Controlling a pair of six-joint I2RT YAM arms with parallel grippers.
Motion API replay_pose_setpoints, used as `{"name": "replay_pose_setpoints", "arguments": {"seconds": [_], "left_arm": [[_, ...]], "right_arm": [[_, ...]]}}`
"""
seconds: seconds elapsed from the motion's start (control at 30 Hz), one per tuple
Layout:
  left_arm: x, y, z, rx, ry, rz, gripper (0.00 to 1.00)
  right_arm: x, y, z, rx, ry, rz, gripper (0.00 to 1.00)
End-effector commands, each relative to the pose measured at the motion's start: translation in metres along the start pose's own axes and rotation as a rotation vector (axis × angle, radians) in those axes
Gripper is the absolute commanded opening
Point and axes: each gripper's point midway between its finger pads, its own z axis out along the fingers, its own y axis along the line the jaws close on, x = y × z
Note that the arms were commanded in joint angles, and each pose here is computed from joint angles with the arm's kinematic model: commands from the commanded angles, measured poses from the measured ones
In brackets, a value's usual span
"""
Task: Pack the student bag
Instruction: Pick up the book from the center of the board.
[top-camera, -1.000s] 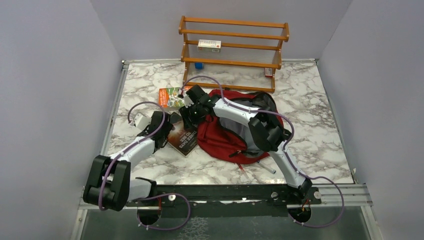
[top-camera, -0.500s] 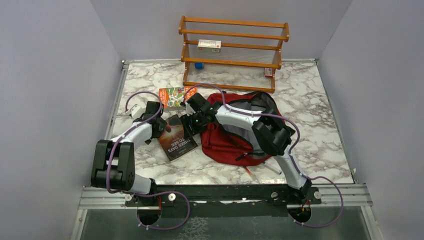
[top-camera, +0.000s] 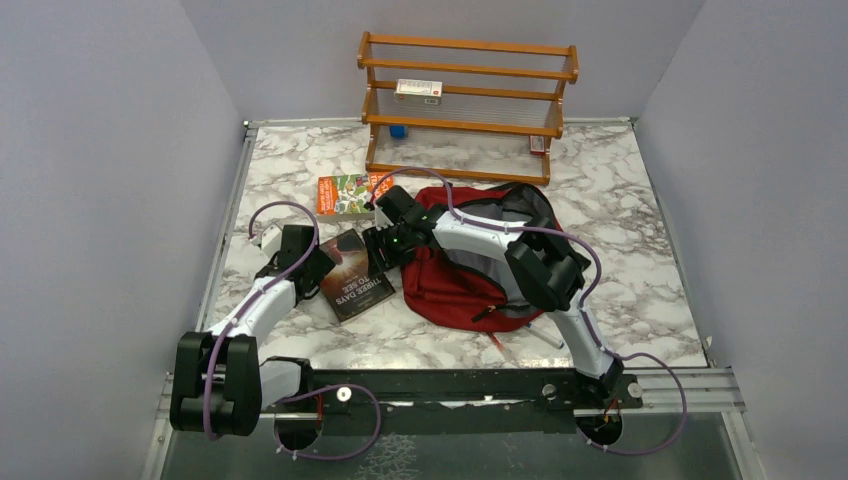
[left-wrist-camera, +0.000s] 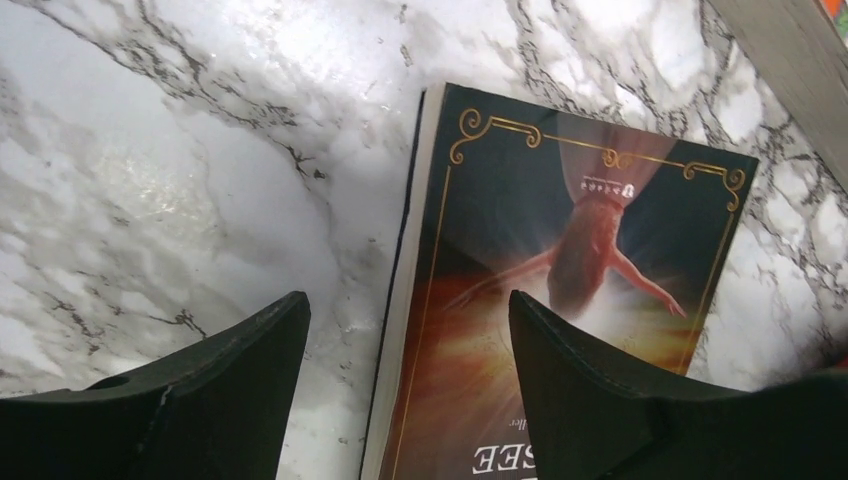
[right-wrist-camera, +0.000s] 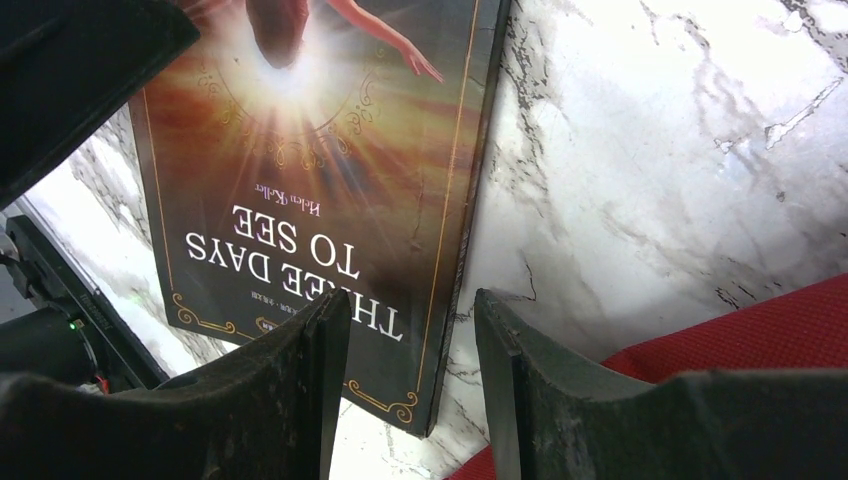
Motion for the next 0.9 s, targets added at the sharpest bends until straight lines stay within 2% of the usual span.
{"name": "replay_pose_setpoints", "arguments": {"seconds": [0.0,0.33,0.57,0.67,0.77,0.83,0.87], "left_arm": [[0.066,0.017,-0.006,0.044,0.249,0.024,0.71],[0.087,0.030,0.000,0.013,0.304,-0.001,0.48],[0.092,0.037,0.002,-0.010,0.311,-0.008,0.25],[0.092,0.039,0.004,-0.020,0.306,-0.007,0.12],[0.093,0.041,0.006,-0.029,0.306,-0.006,0.08],[0.095,0.044,0.007,-0.047,0.309,-0.011,0.00],[0.095,0.045,0.007,-0.056,0.309,-0.016,0.00]], "right_arm": [[0.011,-0.007,-0.002,0.014,0.030,0.030,0.54],[0.016,-0.010,-0.001,0.019,0.041,0.046,0.54],[0.016,-0.016,0.000,0.036,0.039,0.065,0.54],[0.018,-0.024,-0.001,0.054,0.034,0.096,0.55],[0.020,-0.032,-0.004,0.061,0.015,0.146,0.56],[0.021,-0.037,-0.007,0.062,-0.003,0.186,0.56],[0.024,-0.041,-0.008,0.063,-0.006,0.206,0.56]]}}
